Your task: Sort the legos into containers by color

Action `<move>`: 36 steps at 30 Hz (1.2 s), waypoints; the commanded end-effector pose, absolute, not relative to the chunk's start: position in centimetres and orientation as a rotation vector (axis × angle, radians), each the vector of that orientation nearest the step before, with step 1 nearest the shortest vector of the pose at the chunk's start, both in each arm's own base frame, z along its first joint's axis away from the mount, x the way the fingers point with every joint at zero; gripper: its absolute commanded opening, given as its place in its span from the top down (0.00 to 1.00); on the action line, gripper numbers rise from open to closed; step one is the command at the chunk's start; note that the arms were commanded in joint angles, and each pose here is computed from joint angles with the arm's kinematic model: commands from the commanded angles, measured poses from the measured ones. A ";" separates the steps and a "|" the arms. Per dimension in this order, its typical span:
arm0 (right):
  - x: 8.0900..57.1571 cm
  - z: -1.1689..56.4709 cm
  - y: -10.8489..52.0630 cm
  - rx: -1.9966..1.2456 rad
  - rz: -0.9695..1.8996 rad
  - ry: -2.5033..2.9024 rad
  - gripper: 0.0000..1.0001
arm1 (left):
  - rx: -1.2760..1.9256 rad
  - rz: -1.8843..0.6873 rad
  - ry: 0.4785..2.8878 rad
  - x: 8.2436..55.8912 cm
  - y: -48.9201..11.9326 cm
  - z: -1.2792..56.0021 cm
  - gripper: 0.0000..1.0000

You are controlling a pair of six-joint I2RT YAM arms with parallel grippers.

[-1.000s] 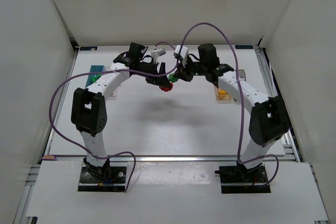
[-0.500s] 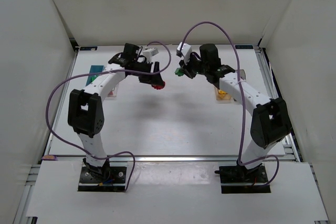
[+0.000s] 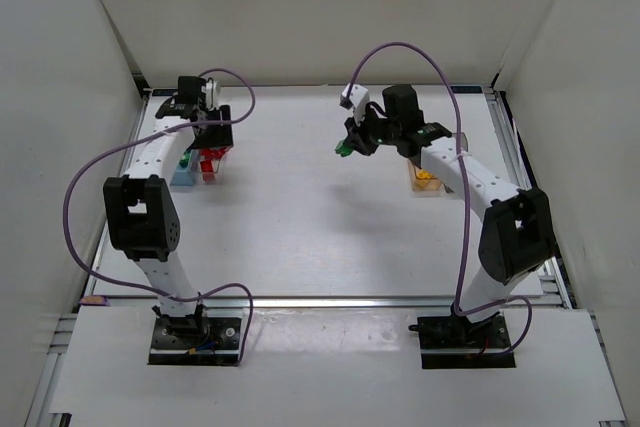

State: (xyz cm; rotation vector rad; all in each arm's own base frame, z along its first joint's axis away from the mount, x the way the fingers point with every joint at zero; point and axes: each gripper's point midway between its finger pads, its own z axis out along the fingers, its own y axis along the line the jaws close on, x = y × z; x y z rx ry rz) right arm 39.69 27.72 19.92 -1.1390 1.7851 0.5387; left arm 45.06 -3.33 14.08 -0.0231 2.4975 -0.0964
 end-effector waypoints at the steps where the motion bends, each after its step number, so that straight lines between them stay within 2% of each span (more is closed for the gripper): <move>1: 40.0 22.9 28.5 -1.099 0.611 1.749 1.00 | -0.076 -0.027 2.516 45.5 -1.1 14.0 0.90; 11: 39.9 23.8 29.0 -1.060 0.724 1.785 1.00 | -0.155 0.001 2.581 47.0 1.7 11.6 0.90; 14: 40.0 23.8 28.9 -1.052 0.740 1.794 1.00 | -0.154 0.004 2.593 47.0 1.7 11.3 0.70; 15: 40.0 23.7 28.9 -1.049 0.749 1.802 1.00 | -0.156 0.003 2.593 46.9 1.7 11.4 0.58; 17: 40.0 23.7 28.9 -1.044 0.764 1.806 1.00 | -0.155 -0.003 2.590 46.9 1.6 11.4 0.49; 18: 40.0 23.6 29.0 -1.043 0.772 1.809 1.00 | -0.141 -0.004 2.588 46.9 1.5 11.5 0.38; 20: 39.9 23.7 29.1 -1.033 0.803 1.814 1.00 | -0.105 -0.058 2.577 46.9 0.9 12.0 0.26; 25: 39.9 23.8 29.0 -0.975 0.931 1.853 1.00 | 0.020 -0.198 2.450 46.9 -1.1 14.9 0.22; 27: 39.7 23.7 29.1 -0.964 0.977 1.861 1.00 | 0.083 -0.230 2.398 46.8 -1.8 16.5 0.17; 28: 39.7 23.8 29.1 -0.948 0.991 1.872 1.00 | 0.091 -0.231 2.398 46.7 -1.8 16.6 0.09; 31: 39.9 23.4 29.0 -0.942 1.002 1.886 1.00 | 0.072 -0.196 2.416 46.4 -1.3 16.4 0.05; 36: 40.1 23.5 29.0 -0.944 0.998 1.882 1.00 | 0.060 -0.186 2.373 46.2 -0.9 17.9 0.07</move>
